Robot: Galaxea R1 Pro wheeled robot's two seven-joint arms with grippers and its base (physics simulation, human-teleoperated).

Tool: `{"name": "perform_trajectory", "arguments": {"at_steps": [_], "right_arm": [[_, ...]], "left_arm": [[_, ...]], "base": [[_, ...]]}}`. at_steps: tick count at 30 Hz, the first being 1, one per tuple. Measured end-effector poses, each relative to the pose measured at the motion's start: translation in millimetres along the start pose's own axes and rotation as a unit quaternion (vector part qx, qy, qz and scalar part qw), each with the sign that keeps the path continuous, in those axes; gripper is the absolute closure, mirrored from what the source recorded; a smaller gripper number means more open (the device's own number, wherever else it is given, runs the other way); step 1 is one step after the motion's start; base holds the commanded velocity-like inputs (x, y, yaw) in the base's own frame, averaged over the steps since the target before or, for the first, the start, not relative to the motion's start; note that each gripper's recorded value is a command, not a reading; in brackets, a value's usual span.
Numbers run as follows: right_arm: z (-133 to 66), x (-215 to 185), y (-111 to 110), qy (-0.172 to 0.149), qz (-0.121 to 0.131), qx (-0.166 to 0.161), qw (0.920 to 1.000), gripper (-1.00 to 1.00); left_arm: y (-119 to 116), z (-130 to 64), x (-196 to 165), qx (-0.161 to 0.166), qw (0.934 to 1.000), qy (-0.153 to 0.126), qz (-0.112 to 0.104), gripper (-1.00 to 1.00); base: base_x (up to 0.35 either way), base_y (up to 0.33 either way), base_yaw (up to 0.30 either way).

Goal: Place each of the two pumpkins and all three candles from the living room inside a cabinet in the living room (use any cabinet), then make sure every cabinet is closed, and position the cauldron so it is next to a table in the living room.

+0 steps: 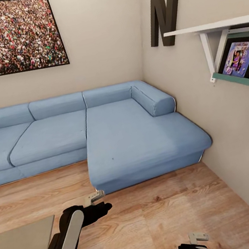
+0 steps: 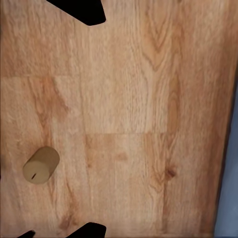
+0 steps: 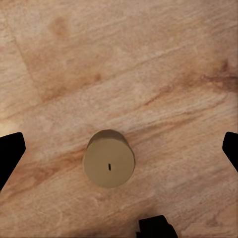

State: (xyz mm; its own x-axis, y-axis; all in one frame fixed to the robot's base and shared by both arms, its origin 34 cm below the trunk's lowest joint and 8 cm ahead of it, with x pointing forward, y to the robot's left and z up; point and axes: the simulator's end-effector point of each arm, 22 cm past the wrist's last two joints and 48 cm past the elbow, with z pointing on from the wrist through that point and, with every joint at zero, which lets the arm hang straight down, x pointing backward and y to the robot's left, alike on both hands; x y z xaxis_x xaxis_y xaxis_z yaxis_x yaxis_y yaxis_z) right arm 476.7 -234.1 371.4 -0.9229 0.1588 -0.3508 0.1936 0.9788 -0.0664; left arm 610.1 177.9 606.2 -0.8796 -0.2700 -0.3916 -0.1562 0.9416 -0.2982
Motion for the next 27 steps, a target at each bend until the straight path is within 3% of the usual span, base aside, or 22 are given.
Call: {"name": "perform_trajectory", "arguments": {"at_steps": [7, 18, 23, 27], "right_arm": [[12.4, 6.2, 0.8, -0.001, 0.002, -0.001, 1.0, -1.0], [32.0, 17.5, 1.6, -0.001, 0.002, -0.001, 1.0, -1.0], [41.1, 23.2, 1.9, -0.001, 0.002, -0.001, 1.0, -1.0], [48.3, 27.2, 2.2, -0.001, 0.002, -0.001, 1.0, -1.0]], "left_arm": [[1.4, 10.5, 7.8, 0.009, 0.9999, 0.002, -0.005, -1.0], [-7.6, 26.5, 24.4, 0.052, 0.998, 0.016, -0.03, -1.0], [-0.2, 28.8, 28.2, 0.088, 0.9942, 0.028, -0.055, -1.0], [-2.8, 23.5, 31.0, 0.147, 0.9835, 0.048, -0.094, -1.0]], "base": [[0.0, 0.0, 0.0], [0.0, 0.0, 0.0], [0.0, 0.0, 0.0], [0.0, 0.0, 0.0]]}}
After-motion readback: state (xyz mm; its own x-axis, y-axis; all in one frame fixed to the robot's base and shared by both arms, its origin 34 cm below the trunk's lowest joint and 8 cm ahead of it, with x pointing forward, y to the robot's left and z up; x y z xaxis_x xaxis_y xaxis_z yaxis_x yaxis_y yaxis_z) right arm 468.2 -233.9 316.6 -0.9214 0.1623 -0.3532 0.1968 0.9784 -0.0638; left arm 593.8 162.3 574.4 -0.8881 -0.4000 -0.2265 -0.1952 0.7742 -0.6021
